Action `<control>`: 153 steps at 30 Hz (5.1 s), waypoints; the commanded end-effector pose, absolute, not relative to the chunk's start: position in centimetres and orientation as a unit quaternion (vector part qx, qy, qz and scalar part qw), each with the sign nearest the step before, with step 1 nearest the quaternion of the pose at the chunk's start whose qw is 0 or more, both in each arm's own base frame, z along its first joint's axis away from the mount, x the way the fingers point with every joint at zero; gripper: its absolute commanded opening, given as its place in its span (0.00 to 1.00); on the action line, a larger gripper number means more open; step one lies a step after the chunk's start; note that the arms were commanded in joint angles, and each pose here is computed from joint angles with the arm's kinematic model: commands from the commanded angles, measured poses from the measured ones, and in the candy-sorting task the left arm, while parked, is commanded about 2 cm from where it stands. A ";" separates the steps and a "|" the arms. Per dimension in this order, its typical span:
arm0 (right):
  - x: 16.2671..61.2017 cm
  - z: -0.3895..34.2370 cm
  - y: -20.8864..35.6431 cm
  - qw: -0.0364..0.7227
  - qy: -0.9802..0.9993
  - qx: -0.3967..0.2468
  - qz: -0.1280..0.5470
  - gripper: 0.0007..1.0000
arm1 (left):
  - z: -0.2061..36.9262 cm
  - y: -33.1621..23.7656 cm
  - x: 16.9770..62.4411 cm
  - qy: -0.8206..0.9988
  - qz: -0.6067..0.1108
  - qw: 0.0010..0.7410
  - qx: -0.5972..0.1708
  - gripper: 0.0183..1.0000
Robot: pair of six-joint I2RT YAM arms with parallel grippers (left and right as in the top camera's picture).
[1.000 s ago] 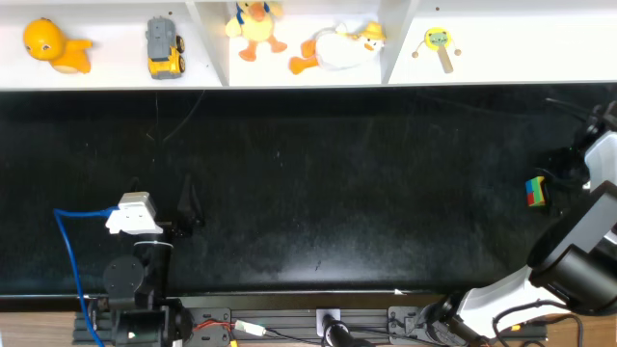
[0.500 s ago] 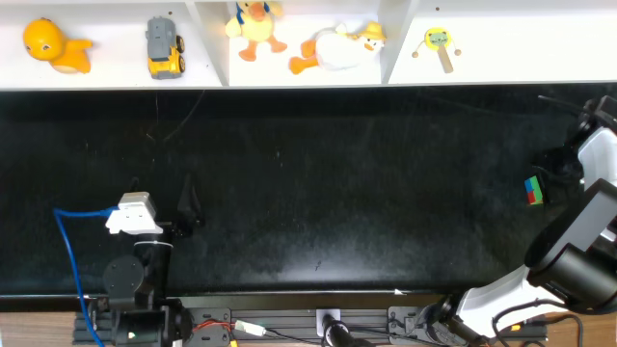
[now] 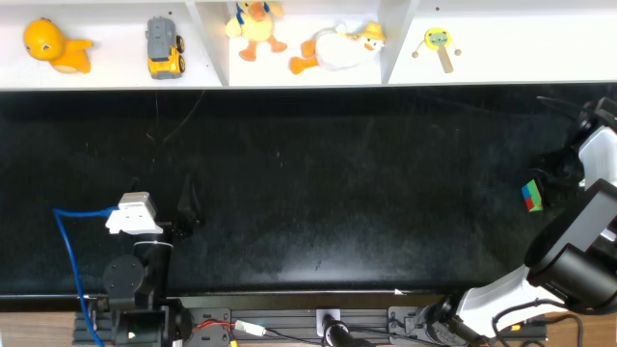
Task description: Store Toys
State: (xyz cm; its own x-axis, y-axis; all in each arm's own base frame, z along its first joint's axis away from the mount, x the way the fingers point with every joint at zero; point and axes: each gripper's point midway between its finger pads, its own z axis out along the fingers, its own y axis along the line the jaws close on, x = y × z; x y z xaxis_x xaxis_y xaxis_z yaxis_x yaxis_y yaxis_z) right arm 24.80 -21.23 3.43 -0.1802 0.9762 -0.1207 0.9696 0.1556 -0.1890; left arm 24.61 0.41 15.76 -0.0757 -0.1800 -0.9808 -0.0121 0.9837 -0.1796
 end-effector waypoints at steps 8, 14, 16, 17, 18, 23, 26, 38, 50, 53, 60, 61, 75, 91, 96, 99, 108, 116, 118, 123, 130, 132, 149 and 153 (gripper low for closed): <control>26.4 11.5 -22.2 -0.003 -0.780 -0.615 0.113 0.34 | 15.8 0.0 24.6 0.729 -0.072 0.677 -0.061 1.00; 27.4 17.3 -21.6 -0.075 -0.842 -0.522 0.114 0.09 | 15.8 0.0 24.6 0.729 -0.072 0.677 -0.061 1.00; 27.5 18.1 -21.4 -0.100 -0.860 -0.487 0.117 0.04 | 15.8 0.0 24.6 0.729 -0.072 0.677 -0.061 1.00; 27.7 18.5 -21.4 -0.119 -0.863 -0.477 0.116 0.04 | 15.8 0.0 24.6 0.730 -0.072 0.677 -0.060 1.00; 28.2 18.9 -21.3 -0.147 -0.867 -0.464 0.107 0.04 | 15.8 0.0 24.6 0.729 -0.072 0.677 -0.061 1.00; 33.5 20.6 -21.2 -0.350 -0.878 -0.319 0.075 0.04 | 15.8 0.0 24.6 0.730 -0.072 0.677 -0.060 1.00; 36.7 18.7 -21.8 -0.433 -0.864 -0.238 0.095 0.05 | 15.8 0.0 24.6 0.729 -0.072 0.677 -0.061 1.00; 47.0 20.0 -19.3 -0.649 -0.757 -0.063 0.046 0.05 | 15.8 0.0 24.6 0.729 -0.072 0.677 -0.061 1.00; 52.4 18.3 -19.5 -0.665 -0.745 -0.042 0.038 0.05 | 15.8 0.0 24.6 0.730 -0.072 0.677 -0.060 1.00; 53.4 18.4 -19.9 -0.660 -0.749 -0.043 0.037 0.04 | 15.8 0.0 24.6 0.729 -0.072 0.677 -0.061 1.00; 55.0 16.4 -20.6 -0.617 -0.786 -0.035 0.036 0.04 | 15.8 0.0 24.6 0.730 -0.072 0.677 -0.060 1.00; 54.9 15.9 -20.5 -0.609 -0.792 -0.032 0.037 0.04 | 15.8 0.0 24.6 0.730 -0.072 0.677 -0.060 1.00; 53.8 12.5 -19.7 -0.548 -0.836 -0.033 0.021 0.71 | 15.8 0.0 24.6 0.730 -0.072 0.677 -0.060 1.00; 46.4 23.2 -18.2 -0.513 -0.854 -0.072 0.055 1.00 | 15.8 0.0 24.6 0.729 -0.072 0.677 -0.061 1.00; 41.1 25.1 -14.3 -0.462 -0.885 -0.036 0.041 1.00 | 15.8 0.0 24.6 0.730 -0.072 0.677 -0.060 1.00; 39.2 25.2 -11.2 -0.435 -0.900 0.006 0.032 1.00 | 15.8 0.0 24.6 0.730 -0.072 0.677 -0.060 1.00; 34.7 27.6 -0.4 -0.421 -0.898 0.122 -0.039 1.00 | 15.8 0.0 24.6 0.730 -0.072 0.677 -0.060 1.00; 29.4 29.6 6.3 -0.414 -0.888 0.165 -0.113 1.00 | 15.8 0.0 24.6 0.729 -0.072 0.677 -0.061 1.00; 28.3 29.2 6.7 -0.398 -0.896 0.152 -0.126 1.00 | 15.8 0.0 24.6 0.729 -0.072 0.677 -0.061 1.00; 27.4 28.2 6.6 -0.371 -0.908 0.149 -0.128 1.00 | 15.8 0.0 24.6 0.730 -0.072 0.677 -0.060 1.00; 27.7 27.8 6.6 -0.363 -0.911 0.148 -0.129 1.00 | 15.8 0.0 24.6 0.730 -0.072 0.677 -0.060 1.00; 27.8 27.6 6.6 -0.361 -0.912 0.147 -0.129 1.00 | 15.8 0.0 24.6 0.729 -0.072 0.677 -0.061 1.00; 27.0 29.2 5.5 -0.440 -0.881 0.150 -0.086 1.00 | 15.8 0.0 24.6 0.730 -0.072 0.677 -0.060 1.00; 26.9 28.7 5.9 -0.535 -0.828 0.135 -0.095 1.00 | 15.8 0.0 24.6 0.729 -0.072 0.677 -0.061 1.00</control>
